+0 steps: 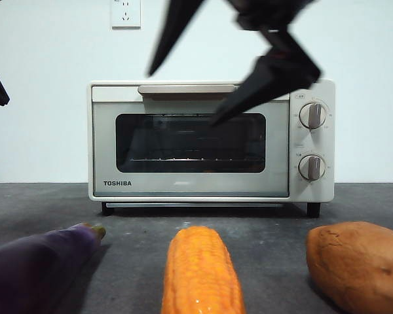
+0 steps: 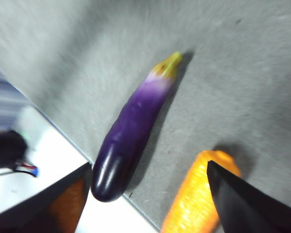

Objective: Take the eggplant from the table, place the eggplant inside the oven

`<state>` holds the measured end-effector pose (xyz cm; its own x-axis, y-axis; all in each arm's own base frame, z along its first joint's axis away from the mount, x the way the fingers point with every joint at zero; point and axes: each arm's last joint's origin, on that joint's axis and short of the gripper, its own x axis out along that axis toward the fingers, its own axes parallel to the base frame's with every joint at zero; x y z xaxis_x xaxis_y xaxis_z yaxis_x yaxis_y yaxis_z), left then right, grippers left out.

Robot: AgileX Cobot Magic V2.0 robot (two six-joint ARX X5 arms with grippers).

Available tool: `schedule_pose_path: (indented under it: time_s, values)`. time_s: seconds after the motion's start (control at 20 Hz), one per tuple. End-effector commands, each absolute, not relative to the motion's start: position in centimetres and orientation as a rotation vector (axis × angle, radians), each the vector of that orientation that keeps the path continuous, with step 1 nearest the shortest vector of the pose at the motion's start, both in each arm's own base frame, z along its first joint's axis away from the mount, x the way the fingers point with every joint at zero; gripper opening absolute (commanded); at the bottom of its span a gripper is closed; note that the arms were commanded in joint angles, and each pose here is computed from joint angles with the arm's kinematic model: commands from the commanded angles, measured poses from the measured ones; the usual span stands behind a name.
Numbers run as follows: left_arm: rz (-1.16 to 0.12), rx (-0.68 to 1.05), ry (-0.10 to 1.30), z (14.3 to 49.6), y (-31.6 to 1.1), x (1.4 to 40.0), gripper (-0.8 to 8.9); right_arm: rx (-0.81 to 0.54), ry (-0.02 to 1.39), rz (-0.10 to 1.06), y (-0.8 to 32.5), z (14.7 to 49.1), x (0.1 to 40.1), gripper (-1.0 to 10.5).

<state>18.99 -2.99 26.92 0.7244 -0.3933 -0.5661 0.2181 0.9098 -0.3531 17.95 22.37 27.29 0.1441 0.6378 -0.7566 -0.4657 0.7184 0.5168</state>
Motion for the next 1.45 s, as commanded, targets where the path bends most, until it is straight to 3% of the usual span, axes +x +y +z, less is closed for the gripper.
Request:
schedule_pose_path:
  time_s: [0.05, 0.45, 0.9, 1.2, 1.45]
  values:
    - [-0.358, -0.254, 0.654, 27.6, -3.1, 19.3, 0.06, 0.112, 1.227, 0.801, 25.4, 26.7, 17.9, 3.8]
    - [-0.359, -0.254, 0.654, 27.6, -3.1, 19.3, 0.06, -0.053, 1.348, 0.819, 32.9, 21.8, 18.3, 3.8]
    - [-0.358, -0.253, 0.655, 27.6, -3.1, 19.3, 0.06, -0.134, 1.444, 0.783, 36.1, 16.8, 19.9, 3.6]
    - [-0.359, -0.251, 0.654, 27.6, -3.1, 19.3, 0.06, -0.135, 1.440, 0.789, 36.3, 16.8, 19.8, 1.6]
    - [-0.358, -0.245, 0.645, 27.9, -3.0, 19.3, 0.06, -0.176, 1.451, 0.856, 36.7, 19.9, 19.8, 1.5]
